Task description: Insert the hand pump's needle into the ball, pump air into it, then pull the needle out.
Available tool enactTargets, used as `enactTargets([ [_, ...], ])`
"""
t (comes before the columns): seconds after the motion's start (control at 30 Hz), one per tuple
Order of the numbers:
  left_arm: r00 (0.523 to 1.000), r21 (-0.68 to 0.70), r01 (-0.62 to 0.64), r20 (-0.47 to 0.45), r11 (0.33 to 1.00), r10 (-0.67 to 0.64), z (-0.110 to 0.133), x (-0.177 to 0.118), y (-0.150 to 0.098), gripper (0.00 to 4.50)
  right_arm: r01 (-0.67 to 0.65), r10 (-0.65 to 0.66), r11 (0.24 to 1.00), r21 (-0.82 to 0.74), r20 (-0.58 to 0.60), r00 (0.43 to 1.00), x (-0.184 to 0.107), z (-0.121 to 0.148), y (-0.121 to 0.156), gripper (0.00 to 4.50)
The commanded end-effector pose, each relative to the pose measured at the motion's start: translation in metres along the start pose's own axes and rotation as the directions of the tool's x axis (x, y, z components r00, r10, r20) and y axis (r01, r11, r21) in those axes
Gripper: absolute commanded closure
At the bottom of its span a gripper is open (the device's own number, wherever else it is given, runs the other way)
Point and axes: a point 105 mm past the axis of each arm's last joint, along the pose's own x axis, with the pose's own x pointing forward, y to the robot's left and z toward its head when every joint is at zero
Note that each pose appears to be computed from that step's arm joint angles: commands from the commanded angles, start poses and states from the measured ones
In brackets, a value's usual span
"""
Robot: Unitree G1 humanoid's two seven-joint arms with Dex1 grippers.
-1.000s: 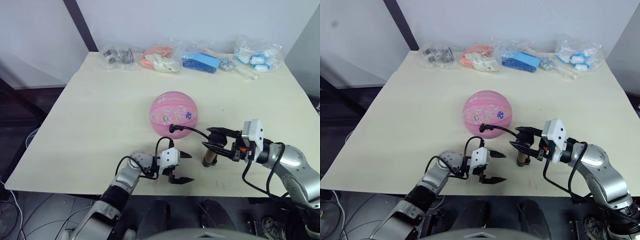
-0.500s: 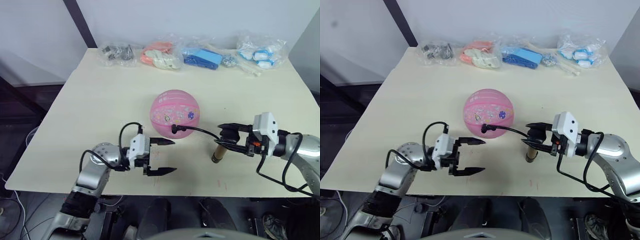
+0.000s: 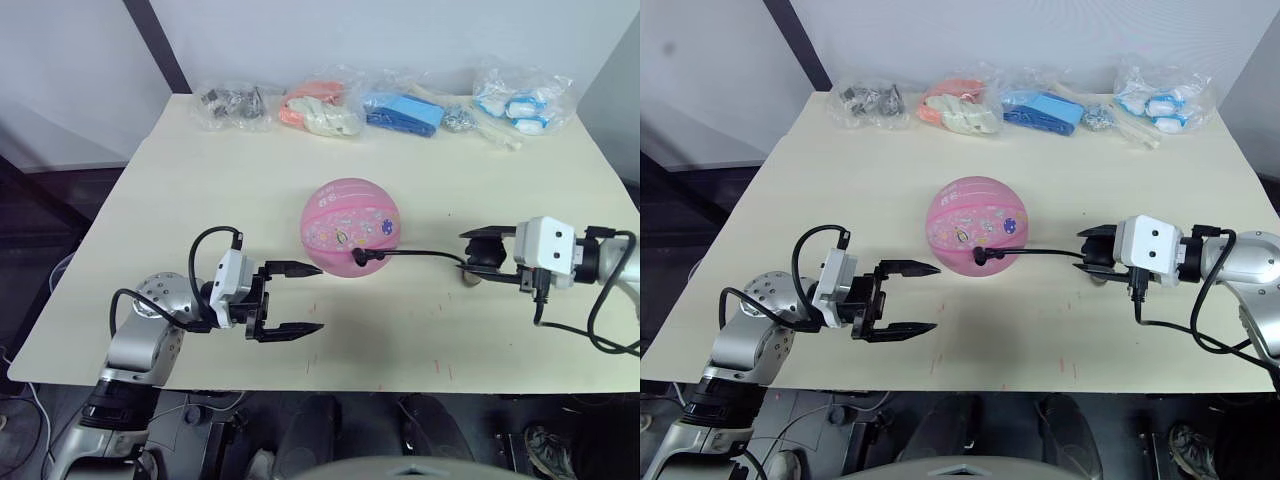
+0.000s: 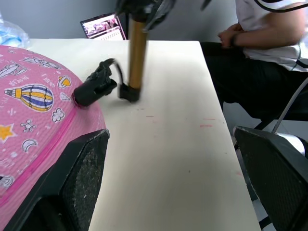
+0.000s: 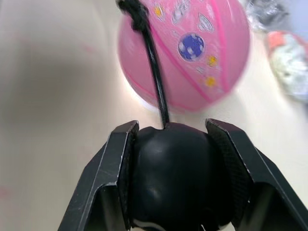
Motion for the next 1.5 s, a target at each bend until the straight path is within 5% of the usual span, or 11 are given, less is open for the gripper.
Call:
enactTargets([
  [0.03,1.000,0.030,-0.013,0.019,0.999,0.012,0.007,-0.001,0.004,0.10,0.072,-0.078,0.985,-0.157,-0.035,0.996,-0.004,0.001,-0.017,2.65],
  [0.87,0.999,0.059,-0.010,0.050,0.998,0.007,0.016,0.005,0.010,0.10,0.162,-0.174,0.877,-0.452,0.016,0.985,0.028,-0.050,0.031,2.65],
  [0.9,0.999,0.060,-0.011,0.050,0.998,0.008,0.016,0.005,0.010,0.00,0.165,-0.176,0.876,-0.454,0.019,0.984,0.028,-0.050,0.032,1.76],
  [1.03,0.999,0.060,-0.019,0.049,0.998,0.016,0.015,0.004,0.011,0.00,0.181,-0.181,0.867,-0.464,0.045,0.982,0.028,-0.048,0.036,0.02],
  [1.3,0.999,0.065,-0.022,0.045,0.998,0.019,0.015,0.003,0.014,0.00,0.141,-0.113,0.903,-0.406,0.091,0.989,0.030,-0.044,0.050,0.02],
  [1.5,0.997,0.076,-0.050,0.060,0.996,0.046,0.017,-0.001,0.020,0.00,0.218,-0.171,0.959,-0.180,0.245,0.954,0.020,-0.022,0.044,0.02],
])
